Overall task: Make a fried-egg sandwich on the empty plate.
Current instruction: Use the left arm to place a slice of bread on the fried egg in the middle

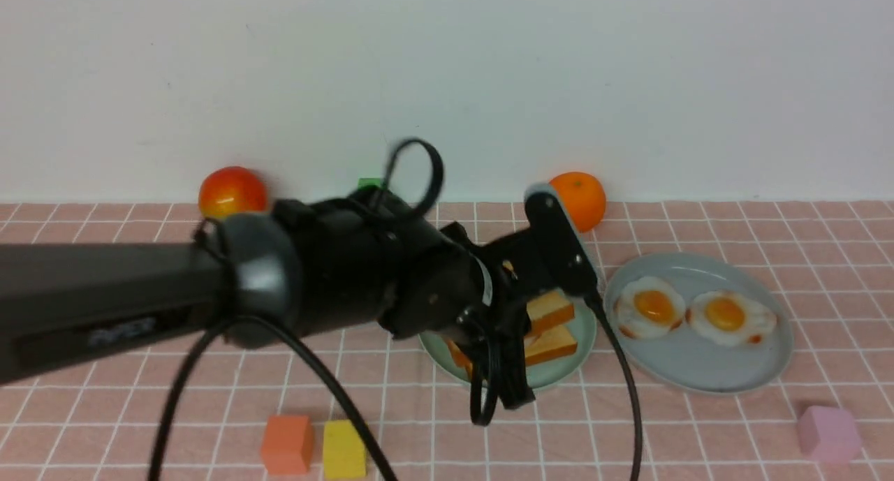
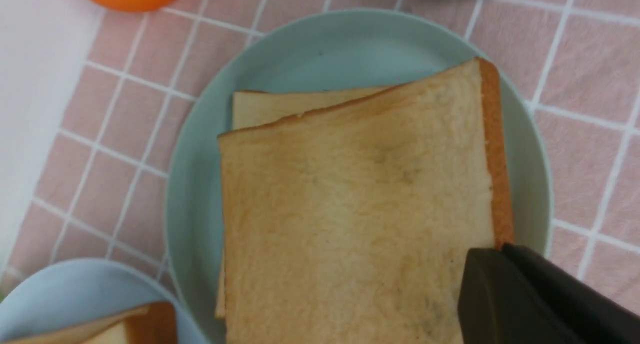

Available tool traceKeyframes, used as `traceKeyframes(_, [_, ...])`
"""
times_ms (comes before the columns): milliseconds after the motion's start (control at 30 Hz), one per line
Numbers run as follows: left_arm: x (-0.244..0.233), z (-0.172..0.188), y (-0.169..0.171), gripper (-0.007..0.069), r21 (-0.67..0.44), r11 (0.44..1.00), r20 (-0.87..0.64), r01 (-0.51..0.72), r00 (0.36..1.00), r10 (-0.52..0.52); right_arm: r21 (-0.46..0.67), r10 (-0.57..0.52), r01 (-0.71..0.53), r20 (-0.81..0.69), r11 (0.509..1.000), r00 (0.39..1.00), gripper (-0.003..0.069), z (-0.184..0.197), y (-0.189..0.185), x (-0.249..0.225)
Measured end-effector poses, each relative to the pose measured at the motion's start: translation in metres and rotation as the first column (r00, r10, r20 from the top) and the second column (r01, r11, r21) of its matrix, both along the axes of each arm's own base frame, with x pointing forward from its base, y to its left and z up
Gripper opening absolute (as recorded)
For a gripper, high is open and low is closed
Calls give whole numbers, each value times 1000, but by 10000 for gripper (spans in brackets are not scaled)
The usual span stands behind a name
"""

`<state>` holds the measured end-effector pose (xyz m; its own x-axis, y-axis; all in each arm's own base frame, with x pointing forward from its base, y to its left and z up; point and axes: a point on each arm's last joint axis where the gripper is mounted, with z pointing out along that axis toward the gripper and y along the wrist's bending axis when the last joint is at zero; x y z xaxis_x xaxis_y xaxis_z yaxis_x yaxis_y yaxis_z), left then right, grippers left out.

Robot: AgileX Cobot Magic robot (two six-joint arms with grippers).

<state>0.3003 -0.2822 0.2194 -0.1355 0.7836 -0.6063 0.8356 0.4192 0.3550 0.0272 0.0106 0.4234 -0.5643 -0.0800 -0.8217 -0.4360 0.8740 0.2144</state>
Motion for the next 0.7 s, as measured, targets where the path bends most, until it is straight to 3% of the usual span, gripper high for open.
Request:
traceKeyframes(367, [9, -20, -9, 13, 42, 994, 97, 97, 990, -100, -44, 22, -26, -98, 999, 995, 10, -28, 10, 6])
traceKeyframes(700, [11, -30, -11, 13, 44, 995, 89, 95, 991, -98, -33, 33, -37, -109, 999, 993, 10, -28, 12, 5])
